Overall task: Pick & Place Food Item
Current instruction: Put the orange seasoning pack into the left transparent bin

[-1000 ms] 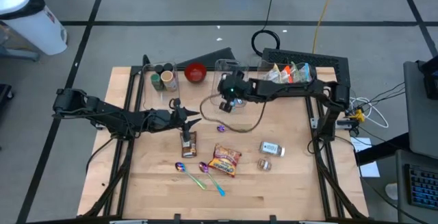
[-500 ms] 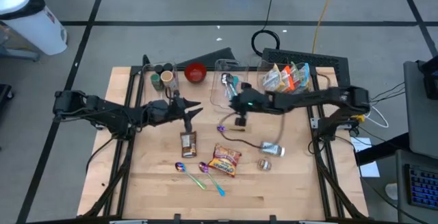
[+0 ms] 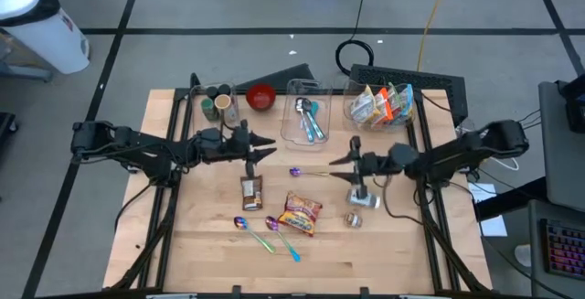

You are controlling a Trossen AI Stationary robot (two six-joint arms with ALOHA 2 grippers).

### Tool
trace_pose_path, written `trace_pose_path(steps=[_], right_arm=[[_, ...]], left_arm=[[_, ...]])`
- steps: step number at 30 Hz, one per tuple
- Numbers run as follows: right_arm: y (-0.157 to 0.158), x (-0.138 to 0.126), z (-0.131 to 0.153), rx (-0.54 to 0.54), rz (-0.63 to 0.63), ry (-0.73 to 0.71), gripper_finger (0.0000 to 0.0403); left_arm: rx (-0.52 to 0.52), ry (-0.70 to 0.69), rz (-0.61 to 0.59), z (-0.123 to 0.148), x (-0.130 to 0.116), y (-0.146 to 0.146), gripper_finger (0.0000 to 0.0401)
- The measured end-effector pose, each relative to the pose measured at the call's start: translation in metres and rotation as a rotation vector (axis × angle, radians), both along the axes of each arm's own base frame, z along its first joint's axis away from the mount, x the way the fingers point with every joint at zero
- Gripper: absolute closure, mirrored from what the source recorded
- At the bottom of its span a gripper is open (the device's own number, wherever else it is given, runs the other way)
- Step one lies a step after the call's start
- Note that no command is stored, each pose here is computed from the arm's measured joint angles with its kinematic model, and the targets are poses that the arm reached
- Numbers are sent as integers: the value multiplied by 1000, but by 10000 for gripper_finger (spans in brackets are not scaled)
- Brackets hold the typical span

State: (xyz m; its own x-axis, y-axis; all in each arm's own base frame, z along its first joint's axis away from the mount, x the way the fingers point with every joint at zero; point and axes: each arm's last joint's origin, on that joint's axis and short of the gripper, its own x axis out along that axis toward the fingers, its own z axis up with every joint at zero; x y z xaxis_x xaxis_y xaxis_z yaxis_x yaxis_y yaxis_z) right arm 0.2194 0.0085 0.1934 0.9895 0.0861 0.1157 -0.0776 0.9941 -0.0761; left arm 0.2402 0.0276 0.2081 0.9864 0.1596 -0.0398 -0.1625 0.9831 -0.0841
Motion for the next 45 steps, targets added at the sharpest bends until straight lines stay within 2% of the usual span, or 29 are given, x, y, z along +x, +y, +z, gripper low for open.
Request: trace_pose_path(steps=[4,11,15,19,23,30,33,36,38,45], right_arm=[[10,-6,-10,-1,48,-47,278],[18,10,-23,0,75,25,277],[19,20,-32,7,75,73,277],[20,27,-39,96,81,114,277],[20,30,-46,103,80,144,277],[24,32,-60,130,93,221,277],[29,32,-66,145,108,246,277],[35,31,-69,152,131,264,277],[38,32,-70,156,143,267,277],[49,30,-69,156,185,260,277]], left_arm=[[-12,9,-66,-1,1,-5,272],[-43,66,-119,-7,1,-18,272],[-112,126,-142,-13,0,-26,272],[-186,202,-162,-20,-2,-35,272],[-262,283,-179,-28,-4,-46,272],[-424,488,-37,-49,-17,-65,272],[-555,551,62,-56,-24,-71,272],[-729,535,170,-59,-27,-75,272],[-802,524,197,-59,-29,-79,272],[-866,545,297,-63,-44,-98,272]])
